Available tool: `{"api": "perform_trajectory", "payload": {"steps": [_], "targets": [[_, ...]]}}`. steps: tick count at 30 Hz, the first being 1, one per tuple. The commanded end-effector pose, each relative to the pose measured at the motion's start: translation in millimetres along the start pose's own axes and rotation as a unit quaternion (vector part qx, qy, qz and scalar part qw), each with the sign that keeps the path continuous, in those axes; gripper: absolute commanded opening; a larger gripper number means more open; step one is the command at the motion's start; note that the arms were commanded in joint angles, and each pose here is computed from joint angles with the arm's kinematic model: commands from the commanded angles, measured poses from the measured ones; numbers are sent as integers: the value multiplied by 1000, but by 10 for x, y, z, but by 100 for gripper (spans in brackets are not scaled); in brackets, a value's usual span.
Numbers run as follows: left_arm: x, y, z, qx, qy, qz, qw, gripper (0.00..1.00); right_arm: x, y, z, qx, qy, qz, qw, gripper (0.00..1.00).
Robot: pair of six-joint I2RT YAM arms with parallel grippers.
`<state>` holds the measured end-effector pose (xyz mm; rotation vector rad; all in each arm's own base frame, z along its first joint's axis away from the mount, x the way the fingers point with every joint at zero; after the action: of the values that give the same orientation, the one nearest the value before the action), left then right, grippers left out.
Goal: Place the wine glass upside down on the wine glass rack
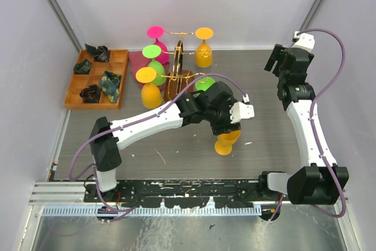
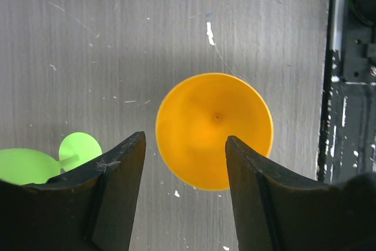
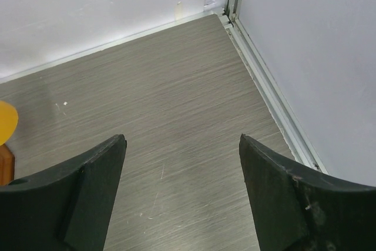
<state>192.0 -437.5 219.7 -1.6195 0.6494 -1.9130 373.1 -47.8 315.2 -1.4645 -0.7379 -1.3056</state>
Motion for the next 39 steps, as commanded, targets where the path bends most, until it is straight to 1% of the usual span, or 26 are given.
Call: {"api": "perform_trajectory", "payload": {"steps": [1,9,13,17,19,20,21,23,25,26,30,33,36,39], "targets": [[132,10,166,57,-14,-33,998,64,240,-191,-15,10,8,-42,999,83],[-39,330,98,25,-28,-14,999,65,263,-307,-25,18,5,-45,999,83],[-118,458,104,27,-30,-9,999,65,277,-346,-19,23,7,-48,999,83],[-164,534,122,30,-30,-2,999,63,291,-366,-7,29,10,-50,998,83],[-174,549,123,29,-29,0,999,55,297,-368,-4,29,10,-51,998,83],[-168,549,128,30,-27,0,999,49,291,-367,-7,29,9,-51,998,83],[-163,548,127,29,-26,0,999,40,294,-369,-9,28,9,-51,998,83],[-140,537,136,29,-23,-2,999,20,286,-365,-14,27,8,-50,998,83],[-112,526,144,29,-20,-5,999,3,288,-358,-13,26,8,-50,998,83],[-102,522,149,30,-19,-7,999,0,284,-351,-9,27,8,-49,998,83],[-17,466,187,38,-10,-21,999,0,317,-344,25,35,13,-50,998,83],[148,306,316,70,3,-43,997,0,388,-363,81,50,23,-54,997,83],[448,-44,591,134,13,-91,987,0,493,-408,186,79,45,-56,994,83],[764,-550,920,217,20,-156,963,0,599,-453,315,111,82,-52,989,83]]}}
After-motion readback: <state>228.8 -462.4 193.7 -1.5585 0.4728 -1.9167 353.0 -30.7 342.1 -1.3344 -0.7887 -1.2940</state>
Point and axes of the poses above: each gripper's point midway between its finger pads, its own y axis out along the fingers, its own z axis along the line the jaws close on, x = y × z, the point moved 3 cm from there along -y, back along the fingers, and after that the axes turned 1 degree about y, right-handed, at the moved point
